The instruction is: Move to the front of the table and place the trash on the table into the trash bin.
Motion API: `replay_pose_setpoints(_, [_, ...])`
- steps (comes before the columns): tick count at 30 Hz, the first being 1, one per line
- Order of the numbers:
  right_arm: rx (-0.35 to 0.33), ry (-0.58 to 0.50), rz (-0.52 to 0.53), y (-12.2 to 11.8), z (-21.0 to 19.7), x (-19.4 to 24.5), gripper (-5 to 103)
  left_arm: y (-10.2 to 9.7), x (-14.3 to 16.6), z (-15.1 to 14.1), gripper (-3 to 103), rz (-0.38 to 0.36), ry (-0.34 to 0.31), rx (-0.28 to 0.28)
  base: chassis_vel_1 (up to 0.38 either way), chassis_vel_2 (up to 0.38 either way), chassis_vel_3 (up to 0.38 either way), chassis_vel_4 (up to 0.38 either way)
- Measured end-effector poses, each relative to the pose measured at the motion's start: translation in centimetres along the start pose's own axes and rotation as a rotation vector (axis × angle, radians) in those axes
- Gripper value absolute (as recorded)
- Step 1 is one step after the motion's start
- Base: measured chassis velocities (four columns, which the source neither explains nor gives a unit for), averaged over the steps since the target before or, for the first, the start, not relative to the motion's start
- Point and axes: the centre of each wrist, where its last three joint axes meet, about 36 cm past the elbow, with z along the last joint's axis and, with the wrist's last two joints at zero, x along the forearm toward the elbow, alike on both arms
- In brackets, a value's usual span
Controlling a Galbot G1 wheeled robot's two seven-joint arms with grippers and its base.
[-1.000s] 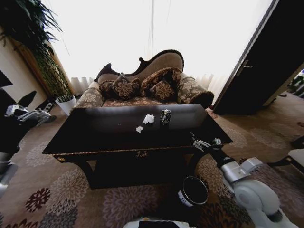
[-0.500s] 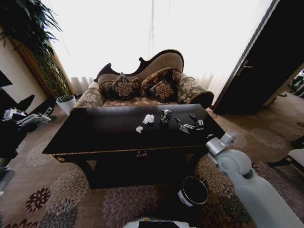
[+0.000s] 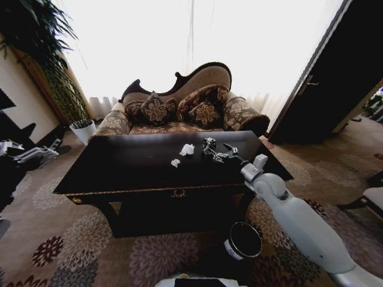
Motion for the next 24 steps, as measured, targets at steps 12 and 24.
replay_pose_setpoints(12, [0.004, 0.041, 0.032, -1.6, 2.0, -1.9, 100, 0.3, 0.1, -0.1, 100, -0.006, 0.004, -0.007, 0.0, 0.0, 0.0, 0.0])
replay_pose_setpoints(24, [0.009, 0.134, 0.03, -1.3, 0.7, -2.9, 100, 0.5, -0.2, 0.6, 100, -0.006, 0.007, 0.003, 0.0, 0.0, 0.0, 0.0])
